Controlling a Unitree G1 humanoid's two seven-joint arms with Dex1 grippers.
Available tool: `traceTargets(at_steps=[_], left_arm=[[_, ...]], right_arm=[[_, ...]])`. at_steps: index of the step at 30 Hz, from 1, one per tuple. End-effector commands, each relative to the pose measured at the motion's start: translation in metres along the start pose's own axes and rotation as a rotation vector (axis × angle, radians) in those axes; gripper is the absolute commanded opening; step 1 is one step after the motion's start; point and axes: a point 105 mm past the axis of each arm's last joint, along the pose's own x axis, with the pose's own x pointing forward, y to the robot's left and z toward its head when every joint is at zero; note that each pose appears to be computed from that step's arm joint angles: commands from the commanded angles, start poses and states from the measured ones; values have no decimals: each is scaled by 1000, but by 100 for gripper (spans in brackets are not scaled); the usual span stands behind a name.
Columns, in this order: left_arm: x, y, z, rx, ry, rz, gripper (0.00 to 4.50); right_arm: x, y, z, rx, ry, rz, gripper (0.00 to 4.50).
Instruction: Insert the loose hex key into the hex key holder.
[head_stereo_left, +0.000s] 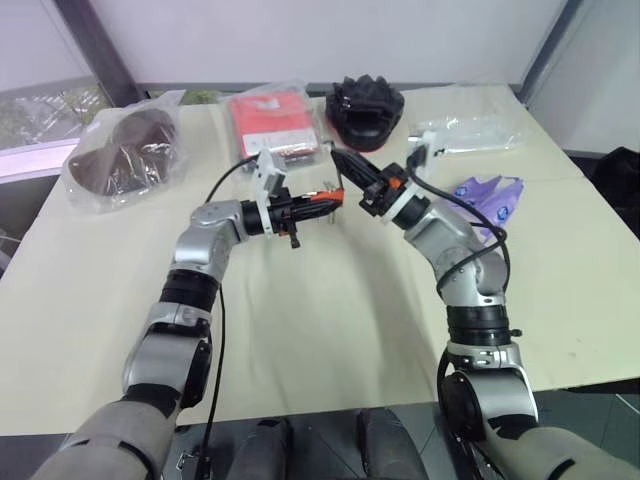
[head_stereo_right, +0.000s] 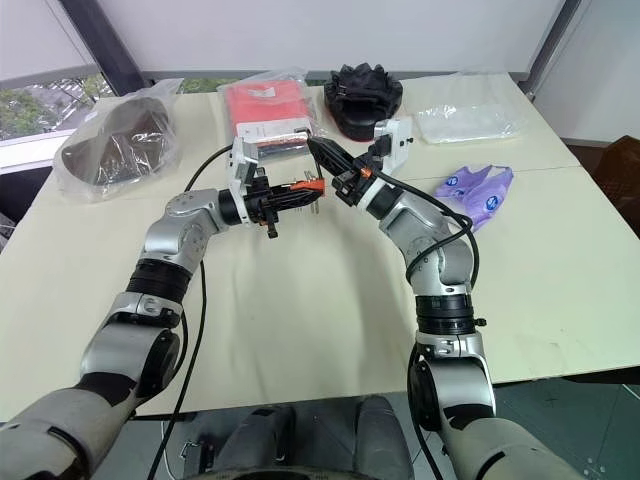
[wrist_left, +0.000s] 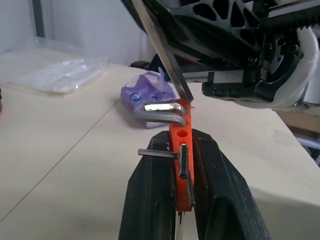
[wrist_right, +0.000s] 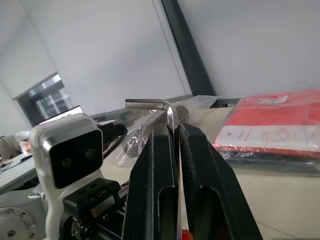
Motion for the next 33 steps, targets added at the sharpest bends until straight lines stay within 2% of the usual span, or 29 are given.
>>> traceTargets(at_steps=[1, 9, 18, 25, 33], left_arm=[[-4, -6, 20, 42, -52, -43, 0], [-7, -7, 11, 40, -27, -26, 0], [-3, 5, 26, 30, -93, 43, 0], [-5, -4, 6, 42, -7, -12, 0], [-8, -4, -5, 44, 28, -9, 0]], right_arm=[[0, 0, 4, 0, -23, 2, 9], [0, -2, 4, 0, -25, -3, 9], [-2, -2, 4, -3, -24, 0, 9], [-2, -3, 5, -5, -33, -5, 9], [-2, -2, 7, -5, -38, 2, 9]])
